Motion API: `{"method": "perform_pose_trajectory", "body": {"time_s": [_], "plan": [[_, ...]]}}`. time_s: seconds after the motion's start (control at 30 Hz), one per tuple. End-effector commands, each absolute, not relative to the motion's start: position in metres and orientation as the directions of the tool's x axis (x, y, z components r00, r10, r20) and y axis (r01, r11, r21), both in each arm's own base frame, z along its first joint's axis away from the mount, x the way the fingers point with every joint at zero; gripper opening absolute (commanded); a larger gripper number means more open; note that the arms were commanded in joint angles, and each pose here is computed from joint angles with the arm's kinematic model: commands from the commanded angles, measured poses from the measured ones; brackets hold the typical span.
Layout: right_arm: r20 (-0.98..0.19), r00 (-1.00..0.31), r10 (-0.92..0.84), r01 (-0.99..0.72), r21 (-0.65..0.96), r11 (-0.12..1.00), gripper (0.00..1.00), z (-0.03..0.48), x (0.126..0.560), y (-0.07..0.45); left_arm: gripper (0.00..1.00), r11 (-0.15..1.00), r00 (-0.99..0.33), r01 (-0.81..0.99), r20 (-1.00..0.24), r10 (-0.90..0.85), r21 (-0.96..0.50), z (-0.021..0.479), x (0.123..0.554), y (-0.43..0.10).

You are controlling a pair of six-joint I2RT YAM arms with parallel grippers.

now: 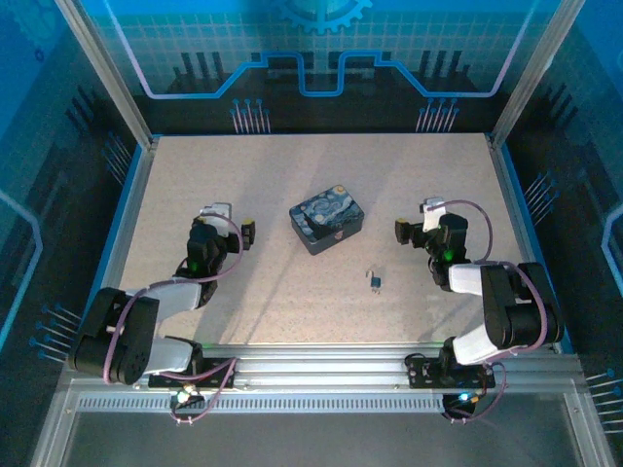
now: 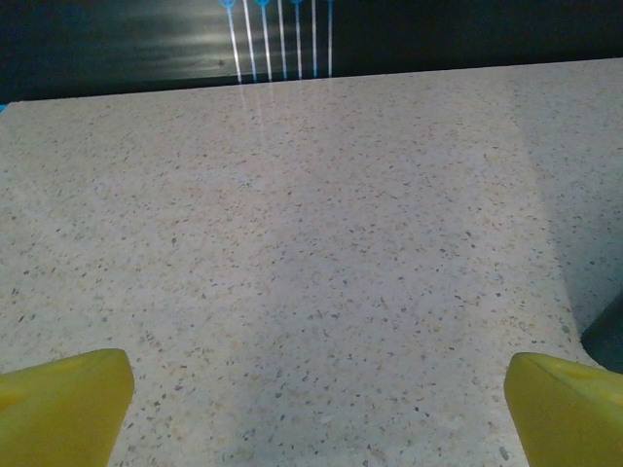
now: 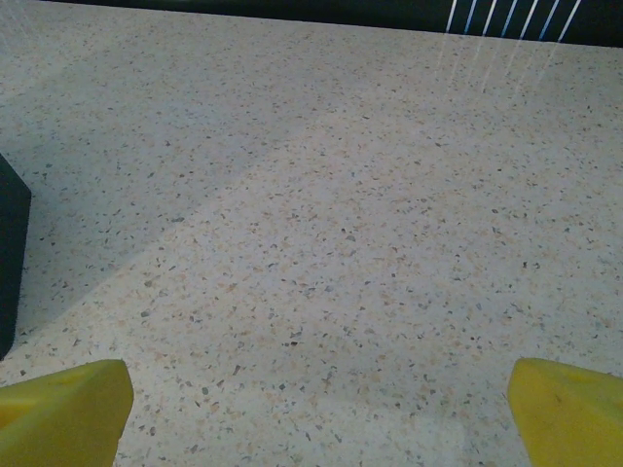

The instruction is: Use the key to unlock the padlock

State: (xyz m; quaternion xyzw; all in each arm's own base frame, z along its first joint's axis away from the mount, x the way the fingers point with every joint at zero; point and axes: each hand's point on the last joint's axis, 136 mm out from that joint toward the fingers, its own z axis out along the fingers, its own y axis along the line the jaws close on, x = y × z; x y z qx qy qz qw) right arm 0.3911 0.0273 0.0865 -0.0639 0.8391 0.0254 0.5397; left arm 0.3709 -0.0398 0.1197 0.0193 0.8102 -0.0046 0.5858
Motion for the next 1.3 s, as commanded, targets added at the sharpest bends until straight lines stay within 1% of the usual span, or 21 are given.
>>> {"method": "perform_pose_trajectory", "body": {"time_s": [0.0,0.13,0.2,0.33,0.43,0.5,0.57,0.6,1.27], "plan": [[-0.918,-0.384,-0.096,-0.143,-0.044,0.989,1.0,0.094,0.397,0.032,0.99,0.996,-0.265,0.081,-0.962,0.065,0.045,0.123,0.377,-0.04],[-0.918,-0.384,-0.096,-0.142,-0.044,0.989,1.0,0.093,0.397,0.032,0.99,0.999,-0.256,0.036,-0.966,0.015,0.006,0.113,0.382,-0.025],[-0.918,-0.385,-0.096,-0.141,-0.044,0.989,1.0,0.093,0.397,0.031,0.99,0.998,-0.244,0.064,-0.97,0.008,-0.007,0.11,0.38,-0.027],[-0.918,-0.384,-0.097,-0.142,-0.045,0.989,1.0,0.094,0.397,0.032,0.99,0.998,-0.201,0.061,-0.979,0.008,-0.004,0.105,0.378,-0.026],[-0.918,-0.384,-0.097,-0.142,-0.045,0.989,1.0,0.094,0.397,0.032,0.99,0.998,-0.224,0.068,-0.975,0.011,-0.004,0.103,0.38,-0.027],[-0.918,-0.384,-0.096,-0.142,-0.044,0.989,1.0,0.094,0.397,0.032,0.99,1.0,-0.28,0.021,-0.96,-0.011,-0.018,0.099,0.391,-0.018],[-0.918,-0.384,-0.096,-0.141,-0.045,0.989,1.0,0.094,0.397,0.032,0.99,0.996,-0.339,-0.02,-0.936,-0.094,-0.093,0.094,0.399,-0.002],[-0.918,-0.384,-0.097,-0.142,-0.045,0.989,1.0,0.094,0.397,0.032,0.99,0.993,-0.333,-0.017,-0.936,-0.113,-0.114,0.094,0.397,-0.001],[-0.918,-0.384,-0.1,-0.137,-0.051,0.989,1.0,0.094,0.397,0.032,0.99,0.994,-0.323,-0.025,-0.94,-0.111,-0.109,0.095,0.398,0.001]]}}
